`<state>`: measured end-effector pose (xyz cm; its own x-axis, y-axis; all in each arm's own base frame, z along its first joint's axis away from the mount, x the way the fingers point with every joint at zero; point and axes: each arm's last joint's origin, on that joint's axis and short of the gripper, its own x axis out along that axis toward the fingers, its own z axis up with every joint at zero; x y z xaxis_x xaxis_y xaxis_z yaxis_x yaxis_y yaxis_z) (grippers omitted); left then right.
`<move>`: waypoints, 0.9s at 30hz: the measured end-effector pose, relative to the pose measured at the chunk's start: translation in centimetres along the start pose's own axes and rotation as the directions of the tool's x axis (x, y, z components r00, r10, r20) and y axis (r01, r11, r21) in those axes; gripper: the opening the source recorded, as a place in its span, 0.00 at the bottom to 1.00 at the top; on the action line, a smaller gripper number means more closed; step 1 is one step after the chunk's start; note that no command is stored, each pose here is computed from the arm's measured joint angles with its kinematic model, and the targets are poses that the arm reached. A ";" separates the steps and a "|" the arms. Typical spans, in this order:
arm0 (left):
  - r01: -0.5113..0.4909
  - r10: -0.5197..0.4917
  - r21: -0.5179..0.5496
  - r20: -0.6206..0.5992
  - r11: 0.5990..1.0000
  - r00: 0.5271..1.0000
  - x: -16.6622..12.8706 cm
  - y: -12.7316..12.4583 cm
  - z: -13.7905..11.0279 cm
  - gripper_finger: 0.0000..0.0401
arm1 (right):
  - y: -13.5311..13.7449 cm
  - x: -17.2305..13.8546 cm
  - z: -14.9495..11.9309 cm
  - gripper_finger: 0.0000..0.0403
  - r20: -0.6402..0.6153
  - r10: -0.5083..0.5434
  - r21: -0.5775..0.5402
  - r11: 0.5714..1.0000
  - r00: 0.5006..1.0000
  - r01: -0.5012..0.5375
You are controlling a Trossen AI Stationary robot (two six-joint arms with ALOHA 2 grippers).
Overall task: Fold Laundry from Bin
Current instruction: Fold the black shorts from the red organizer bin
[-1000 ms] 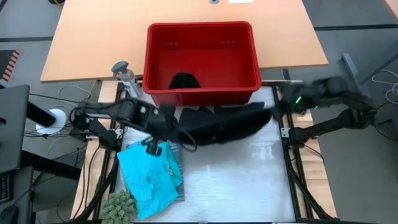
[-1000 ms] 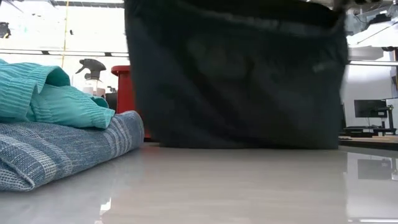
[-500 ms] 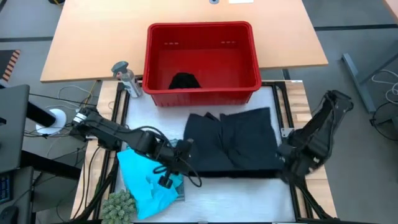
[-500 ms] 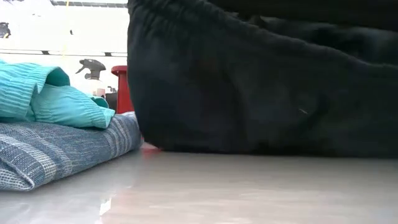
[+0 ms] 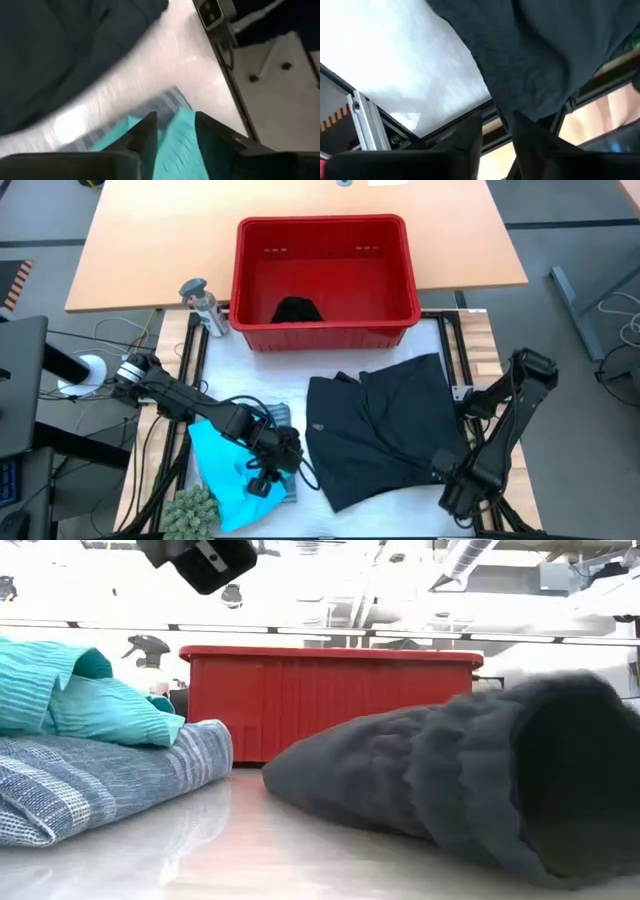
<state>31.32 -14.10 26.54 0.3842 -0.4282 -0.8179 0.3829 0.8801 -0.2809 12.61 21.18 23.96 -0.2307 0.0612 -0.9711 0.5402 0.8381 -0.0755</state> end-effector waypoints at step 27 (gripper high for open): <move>-0.328 0.031 0.715 0.394 0.617 0.919 8.8 -1.6 3.8 0.53 | 1.6 -3.1 -0.3 0.49 0.270 0.174 -0.218 0.969 0.947 -0.116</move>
<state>37.27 -20.10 21.67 0.6958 -0.4469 -0.5623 0.7114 0.5367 0.4537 13.94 22.46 26.93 0.0945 0.0575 -0.9939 0.3735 0.9234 0.0889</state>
